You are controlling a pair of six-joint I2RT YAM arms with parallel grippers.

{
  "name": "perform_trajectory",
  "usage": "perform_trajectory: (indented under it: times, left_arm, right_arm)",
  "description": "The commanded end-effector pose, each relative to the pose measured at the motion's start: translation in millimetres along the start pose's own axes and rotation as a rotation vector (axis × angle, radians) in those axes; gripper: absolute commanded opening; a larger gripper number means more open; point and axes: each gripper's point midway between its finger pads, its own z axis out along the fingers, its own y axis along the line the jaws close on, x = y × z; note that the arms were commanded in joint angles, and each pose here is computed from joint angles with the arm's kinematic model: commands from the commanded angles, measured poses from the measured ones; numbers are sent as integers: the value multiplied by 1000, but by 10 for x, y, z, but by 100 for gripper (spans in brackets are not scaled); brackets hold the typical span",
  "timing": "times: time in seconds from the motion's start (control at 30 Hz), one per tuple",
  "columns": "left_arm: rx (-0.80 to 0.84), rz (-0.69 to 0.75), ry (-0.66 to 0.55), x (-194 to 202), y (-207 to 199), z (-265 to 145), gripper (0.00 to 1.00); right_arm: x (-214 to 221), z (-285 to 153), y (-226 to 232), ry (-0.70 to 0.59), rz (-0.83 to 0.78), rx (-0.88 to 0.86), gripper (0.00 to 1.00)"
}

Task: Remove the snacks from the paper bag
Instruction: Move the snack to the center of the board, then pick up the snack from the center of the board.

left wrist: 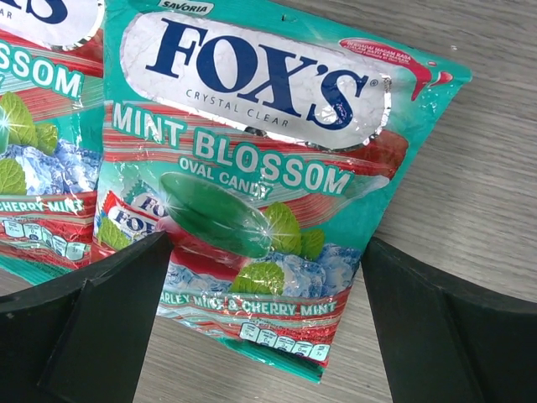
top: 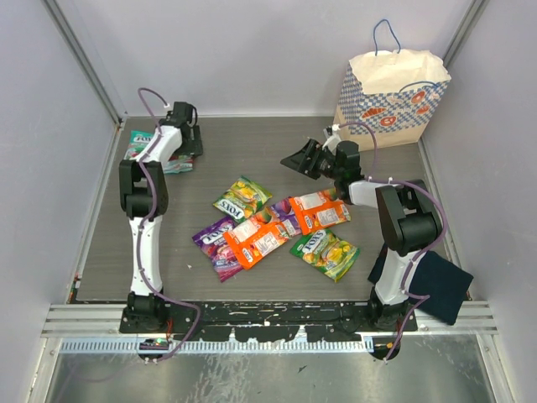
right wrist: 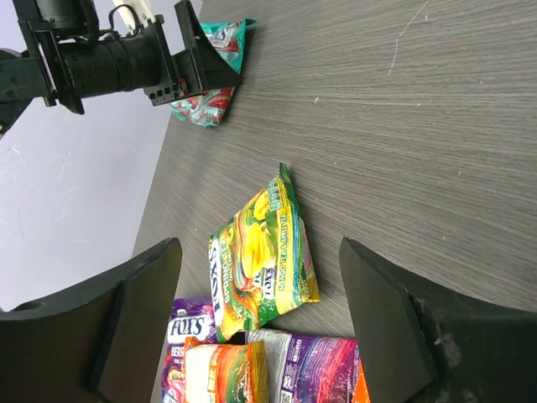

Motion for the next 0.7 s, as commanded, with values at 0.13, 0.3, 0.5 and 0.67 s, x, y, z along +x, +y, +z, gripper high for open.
perform_trajectory:
  times: [0.13, 0.3, 0.5, 0.67]
  left_arm:
    - [140, 25, -187, -461, -94, -635, 98]
    - [220, 70, -313, -584, -316, -1372, 98]
    - [374, 154, -293, -104, -660, -1735, 98]
    - [439, 110, -275, 188, -673, -1848, 98]
  right_arm:
    - [-270, -115, 323, -86, -84, 46, 92]
    - [-300, -176, 483, -102, -174, 174, 95]
    - [143, -168, 694, -62, -258, 229, 92]
    - [699, -151, 820, 78, -305, 188, 71]
